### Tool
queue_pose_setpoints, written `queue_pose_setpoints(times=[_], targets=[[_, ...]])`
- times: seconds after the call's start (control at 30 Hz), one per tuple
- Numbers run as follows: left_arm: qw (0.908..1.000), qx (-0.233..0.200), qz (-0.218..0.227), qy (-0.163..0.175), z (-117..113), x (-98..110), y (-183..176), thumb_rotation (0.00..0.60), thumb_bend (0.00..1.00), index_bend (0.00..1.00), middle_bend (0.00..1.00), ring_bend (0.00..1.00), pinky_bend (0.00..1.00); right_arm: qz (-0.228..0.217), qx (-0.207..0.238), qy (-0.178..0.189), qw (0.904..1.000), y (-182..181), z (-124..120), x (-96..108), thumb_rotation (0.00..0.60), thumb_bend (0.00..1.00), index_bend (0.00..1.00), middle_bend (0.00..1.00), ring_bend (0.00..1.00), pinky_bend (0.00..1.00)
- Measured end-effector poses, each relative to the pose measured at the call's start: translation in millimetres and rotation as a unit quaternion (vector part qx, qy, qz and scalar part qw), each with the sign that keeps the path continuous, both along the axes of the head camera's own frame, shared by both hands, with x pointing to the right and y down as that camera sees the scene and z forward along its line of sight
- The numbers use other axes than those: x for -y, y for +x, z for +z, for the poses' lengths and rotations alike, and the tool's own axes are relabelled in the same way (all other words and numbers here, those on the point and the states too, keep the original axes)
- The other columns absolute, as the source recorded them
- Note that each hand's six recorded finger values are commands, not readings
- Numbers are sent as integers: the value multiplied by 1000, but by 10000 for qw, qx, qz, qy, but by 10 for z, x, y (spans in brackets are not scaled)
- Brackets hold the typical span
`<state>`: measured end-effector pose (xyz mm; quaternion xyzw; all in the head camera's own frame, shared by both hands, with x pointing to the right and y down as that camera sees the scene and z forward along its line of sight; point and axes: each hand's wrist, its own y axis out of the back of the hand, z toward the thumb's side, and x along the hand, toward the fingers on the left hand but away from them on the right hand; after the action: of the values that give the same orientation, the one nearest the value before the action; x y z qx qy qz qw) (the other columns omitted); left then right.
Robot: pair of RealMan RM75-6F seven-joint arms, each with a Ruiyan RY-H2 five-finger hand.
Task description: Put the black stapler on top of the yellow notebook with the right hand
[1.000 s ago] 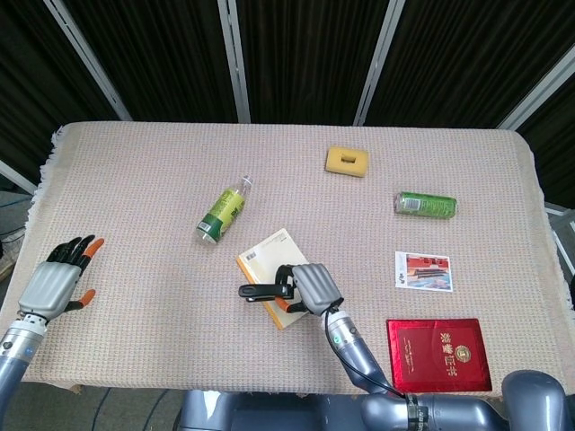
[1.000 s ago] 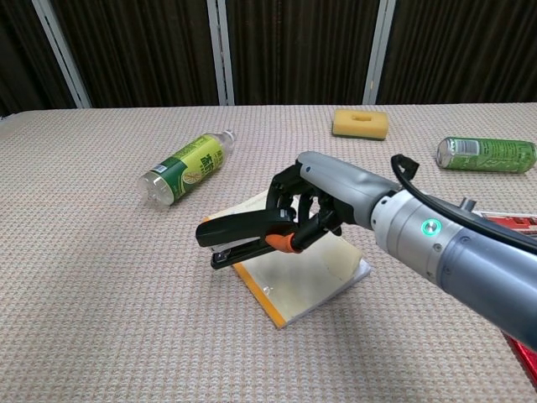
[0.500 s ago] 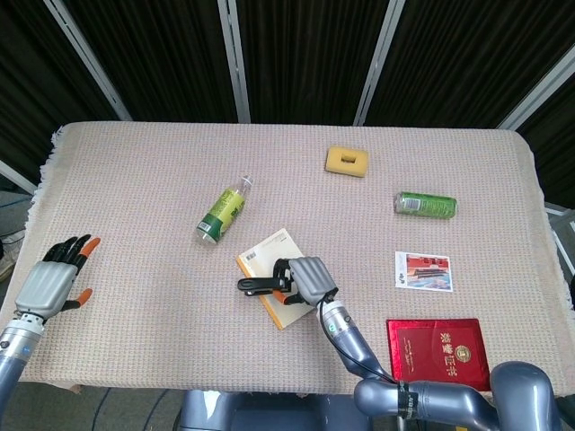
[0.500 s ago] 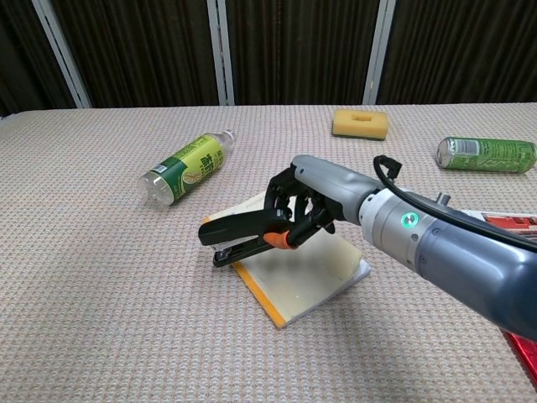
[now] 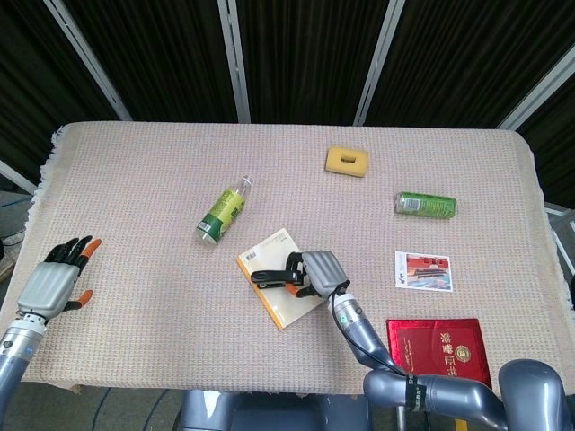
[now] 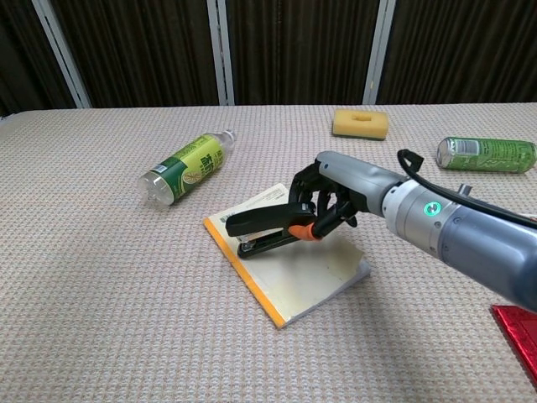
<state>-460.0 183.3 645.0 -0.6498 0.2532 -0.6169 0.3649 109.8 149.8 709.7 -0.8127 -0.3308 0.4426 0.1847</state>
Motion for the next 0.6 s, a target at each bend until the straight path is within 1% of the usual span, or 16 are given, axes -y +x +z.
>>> queue_pose_setpoints(times=[0.2,0.27,0.3,0.37,0.4,0.5,0.57,0.6], targets=[[10000,15,19,0,4,-3,20,600,319,0,0,0,110,49,-50,-16,10000,89,11,17,600,334,672,504,528,764],[10000,9,29,7,0,-5,29,600,319,0,0,0,110,46,-61,-4,10000,102,0,7,600,327,639,489,519,764],[10000,3,37,11,-2,-7,35,600,319,0,0,0,110,46,-67,8,10000,107,-7,3,600,323,576,459,500,756],[10000,-10,51,14,-7,-8,43,600,318,0,0,0,110,30,-96,38,9999,118,-22,-17,600,314,400,374,435,710],[10000,-22,56,16,-10,-9,47,600,319,0,0,0,110,14,-104,36,9999,119,-27,-32,600,311,296,321,391,664],[10000,-45,52,20,-18,-8,47,600,318,0,0,0,110,-89,-137,6,9999,131,-41,-83,600,303,77,185,269,532],[10000,-56,39,21,-20,-6,41,600,319,0,0,0,110,-184,-191,6,9996,152,-54,-109,600,300,11,117,208,464],[10000,-60,30,21,-21,-3,35,600,319,0,0,0,111,-230,-219,3,9995,163,-62,-121,600,298,0,87,182,440]])
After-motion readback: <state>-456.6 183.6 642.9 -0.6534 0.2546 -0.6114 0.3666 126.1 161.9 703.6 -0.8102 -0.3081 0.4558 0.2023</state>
